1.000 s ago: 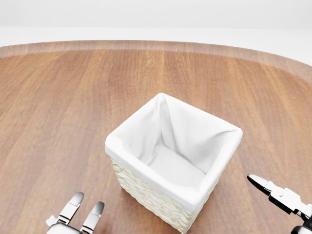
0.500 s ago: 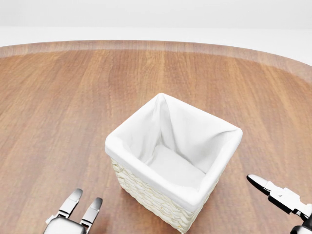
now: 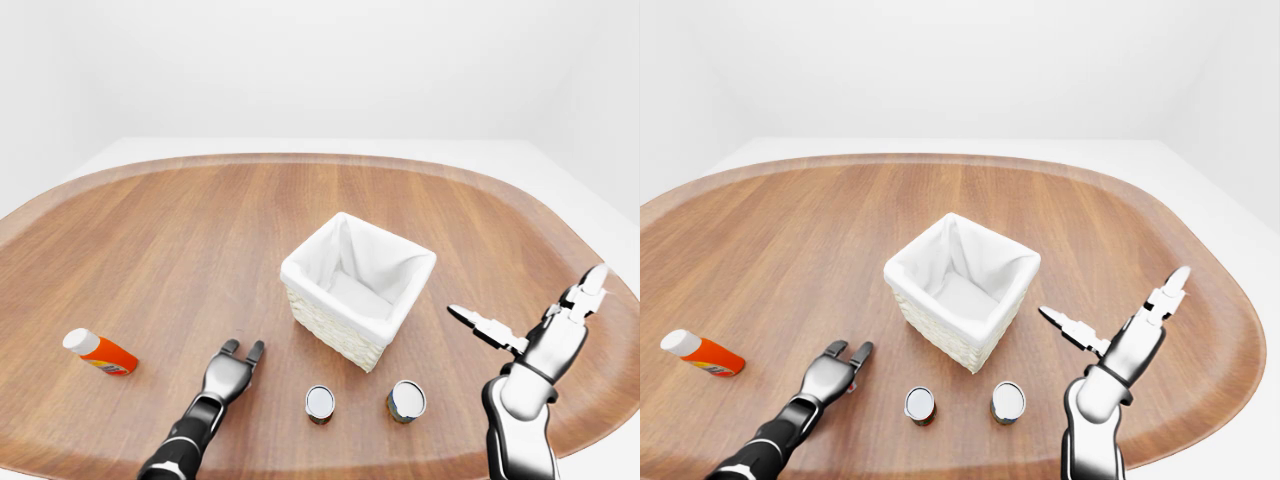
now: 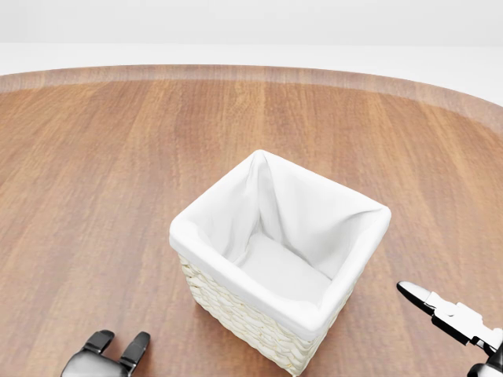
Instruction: Pick up the alphabet soup and the cream cheese box, and put them in the basket.
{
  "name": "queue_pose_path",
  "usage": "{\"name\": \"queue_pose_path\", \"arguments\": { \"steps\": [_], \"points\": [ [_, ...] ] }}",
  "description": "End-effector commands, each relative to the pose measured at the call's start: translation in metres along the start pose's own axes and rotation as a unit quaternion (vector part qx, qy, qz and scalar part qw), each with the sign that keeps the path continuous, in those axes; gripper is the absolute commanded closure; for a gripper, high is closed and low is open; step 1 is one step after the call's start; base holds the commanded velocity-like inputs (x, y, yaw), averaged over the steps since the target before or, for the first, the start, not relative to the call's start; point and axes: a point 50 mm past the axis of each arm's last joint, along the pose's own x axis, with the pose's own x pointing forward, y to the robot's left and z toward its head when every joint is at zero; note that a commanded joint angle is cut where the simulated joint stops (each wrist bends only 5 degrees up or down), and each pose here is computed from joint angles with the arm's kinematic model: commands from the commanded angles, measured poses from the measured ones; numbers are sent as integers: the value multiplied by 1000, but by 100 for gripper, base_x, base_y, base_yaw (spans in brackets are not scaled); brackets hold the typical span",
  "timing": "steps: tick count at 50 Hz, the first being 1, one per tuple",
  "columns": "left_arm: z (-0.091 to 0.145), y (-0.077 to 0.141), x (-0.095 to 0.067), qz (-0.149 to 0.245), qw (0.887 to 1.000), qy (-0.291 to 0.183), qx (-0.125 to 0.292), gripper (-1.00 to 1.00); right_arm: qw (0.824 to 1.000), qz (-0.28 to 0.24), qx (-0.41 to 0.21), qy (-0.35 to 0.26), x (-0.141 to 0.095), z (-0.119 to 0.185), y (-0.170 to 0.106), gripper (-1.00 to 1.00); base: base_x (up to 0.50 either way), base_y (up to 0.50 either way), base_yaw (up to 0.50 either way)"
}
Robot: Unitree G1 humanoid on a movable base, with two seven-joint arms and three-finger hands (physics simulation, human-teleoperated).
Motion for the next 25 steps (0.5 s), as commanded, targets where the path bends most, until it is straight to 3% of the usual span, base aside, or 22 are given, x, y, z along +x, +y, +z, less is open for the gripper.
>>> {"name": "queue_pose_path", "arguments": {
  "steps": [1,13,25],
  "points": [
    [0,-50,-35,-112,994,-1,-1,100,1000,1,-2,0,0,0,1,-100,0,0,0],
    [3,-48,-33,-109,994,0,-10,100,1000,2,-2,0,0,-1,1,-100,0,0,0],
    [-6,-36,-24,-82,996,22,-23,100,1000,2,-2,0,0,-1,1,-100,0,0,0]
  ]
}}
